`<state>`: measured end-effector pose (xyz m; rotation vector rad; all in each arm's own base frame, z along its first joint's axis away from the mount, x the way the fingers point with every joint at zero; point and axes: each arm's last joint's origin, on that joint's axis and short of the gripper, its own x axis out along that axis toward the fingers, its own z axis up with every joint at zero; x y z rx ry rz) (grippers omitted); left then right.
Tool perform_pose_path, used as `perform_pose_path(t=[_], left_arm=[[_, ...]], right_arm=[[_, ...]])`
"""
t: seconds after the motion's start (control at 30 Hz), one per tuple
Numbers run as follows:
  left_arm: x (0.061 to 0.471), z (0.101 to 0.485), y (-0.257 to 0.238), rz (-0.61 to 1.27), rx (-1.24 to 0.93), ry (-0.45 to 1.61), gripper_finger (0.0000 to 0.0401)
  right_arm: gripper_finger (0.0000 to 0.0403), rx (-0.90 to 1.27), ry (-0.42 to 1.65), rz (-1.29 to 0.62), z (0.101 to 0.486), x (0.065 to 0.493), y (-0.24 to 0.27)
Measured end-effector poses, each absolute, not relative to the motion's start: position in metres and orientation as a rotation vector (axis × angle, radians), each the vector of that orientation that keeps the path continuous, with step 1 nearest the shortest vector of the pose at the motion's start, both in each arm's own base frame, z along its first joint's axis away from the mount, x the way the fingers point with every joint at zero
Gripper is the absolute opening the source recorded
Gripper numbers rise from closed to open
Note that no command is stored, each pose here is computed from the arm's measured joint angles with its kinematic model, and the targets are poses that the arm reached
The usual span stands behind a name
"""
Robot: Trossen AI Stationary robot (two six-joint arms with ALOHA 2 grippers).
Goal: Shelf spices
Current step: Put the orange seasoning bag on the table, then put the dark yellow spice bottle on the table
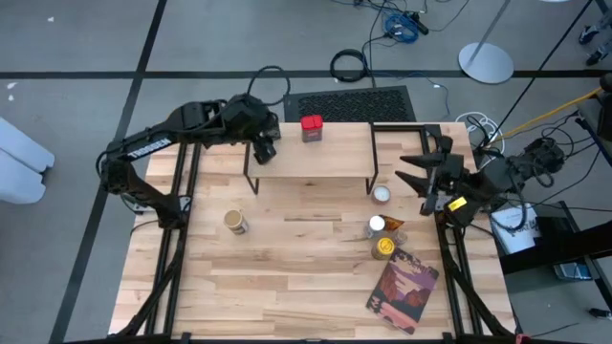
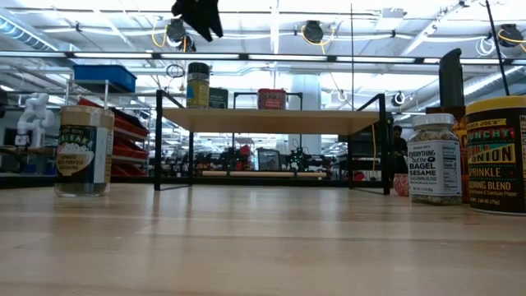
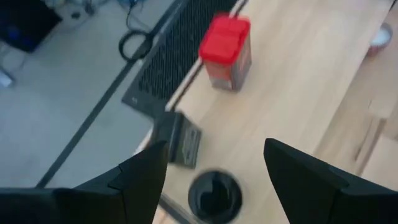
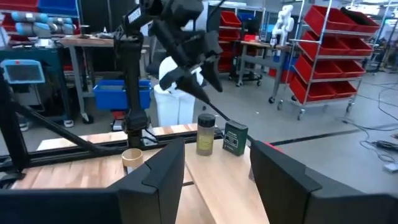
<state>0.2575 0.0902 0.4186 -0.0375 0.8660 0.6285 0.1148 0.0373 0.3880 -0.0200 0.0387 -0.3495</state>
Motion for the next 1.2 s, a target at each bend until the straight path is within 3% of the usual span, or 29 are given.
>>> perform_pose_path(t=[0.4, 0.63, 0.8, 1.0, 1.2], left_arm=[[0.237, 0.429, 0.073, 0.524, -0.179, 0.927, 0.0281], [0.235, 0.426, 0.073, 0.463, -0.072, 0.988, 0.0337], [0.237, 0.420, 0.079, 0.510, -0.096, 1.005, 0.0361], [0.235, 0.420, 0.086, 0.479, -0.159, 1.002, 0.0363], [0.230, 0.417, 0.106, 0.607, -0.243, 1.004, 0.0363]], right_arm=[[0.0171, 0.001, 0.060, -0.442, 0.397, 0.116, 0.025], [0.0171, -0.043, 0.127, -0.447, 0.390, 0.131, 0.023], [0.0171, -0.040, 0.146, -0.428, 0.387, 0.148, 0.017], [0.0171, -0.030, 0.149, -0.372, 0.386, 0.165, 0.007], [0.0171, -0.038, 0.160, -0.341, 0.382, 0.180, -0.005]])
